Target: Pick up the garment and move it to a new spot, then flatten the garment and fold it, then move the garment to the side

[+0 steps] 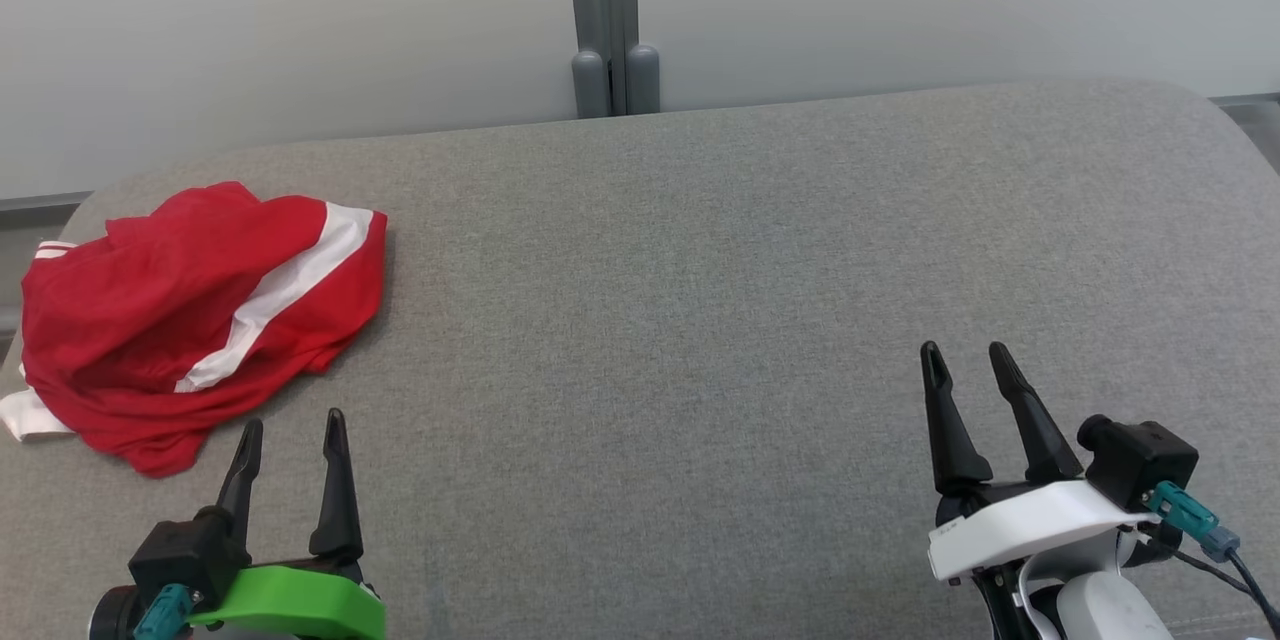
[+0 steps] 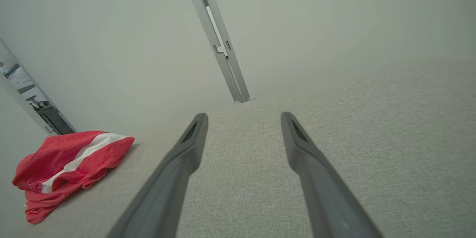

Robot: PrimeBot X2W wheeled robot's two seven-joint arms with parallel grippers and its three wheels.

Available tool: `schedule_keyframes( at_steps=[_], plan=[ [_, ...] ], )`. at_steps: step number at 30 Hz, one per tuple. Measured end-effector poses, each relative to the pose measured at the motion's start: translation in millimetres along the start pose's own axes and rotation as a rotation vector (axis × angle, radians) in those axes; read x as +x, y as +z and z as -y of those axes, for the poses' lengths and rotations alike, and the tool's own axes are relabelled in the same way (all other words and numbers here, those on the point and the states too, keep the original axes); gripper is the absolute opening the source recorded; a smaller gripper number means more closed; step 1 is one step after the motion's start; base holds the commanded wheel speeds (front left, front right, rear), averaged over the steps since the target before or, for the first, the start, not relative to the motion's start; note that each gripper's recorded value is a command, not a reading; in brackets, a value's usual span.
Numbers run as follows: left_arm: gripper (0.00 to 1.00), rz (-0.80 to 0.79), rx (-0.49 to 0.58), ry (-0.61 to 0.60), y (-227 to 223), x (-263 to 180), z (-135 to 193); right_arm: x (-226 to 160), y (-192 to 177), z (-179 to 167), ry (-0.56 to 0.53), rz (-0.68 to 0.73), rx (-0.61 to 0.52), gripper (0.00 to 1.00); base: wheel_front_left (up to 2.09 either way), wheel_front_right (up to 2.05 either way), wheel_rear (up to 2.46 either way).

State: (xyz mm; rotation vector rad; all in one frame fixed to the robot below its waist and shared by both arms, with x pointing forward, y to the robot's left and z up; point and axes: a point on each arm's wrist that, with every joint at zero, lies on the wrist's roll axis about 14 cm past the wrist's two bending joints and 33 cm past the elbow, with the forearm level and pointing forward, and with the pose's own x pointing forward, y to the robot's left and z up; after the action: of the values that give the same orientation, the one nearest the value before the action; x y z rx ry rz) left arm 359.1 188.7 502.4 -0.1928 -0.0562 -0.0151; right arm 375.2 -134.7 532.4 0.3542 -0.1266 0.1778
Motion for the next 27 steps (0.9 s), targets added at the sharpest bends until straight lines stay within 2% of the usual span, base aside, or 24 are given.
schedule_keyframes(
  at_steps=[20, 27],
  plan=[
    [1.00, 0.008, 0.112, -0.014, -1.4, -2.4, -0.5, -0.8, -0.1, -8.6, 0.044, 0.013, -0.122, 1.00, 0.00, 0.00, 0.00],
    [1.00, -0.001, 0.092, -0.007, -3.4, -3.1, -1.7, -1.0, -2.3, -7.4, 0.041, 0.005, -0.122, 1.00, 0.00, 0.00, 0.00]
  ],
)
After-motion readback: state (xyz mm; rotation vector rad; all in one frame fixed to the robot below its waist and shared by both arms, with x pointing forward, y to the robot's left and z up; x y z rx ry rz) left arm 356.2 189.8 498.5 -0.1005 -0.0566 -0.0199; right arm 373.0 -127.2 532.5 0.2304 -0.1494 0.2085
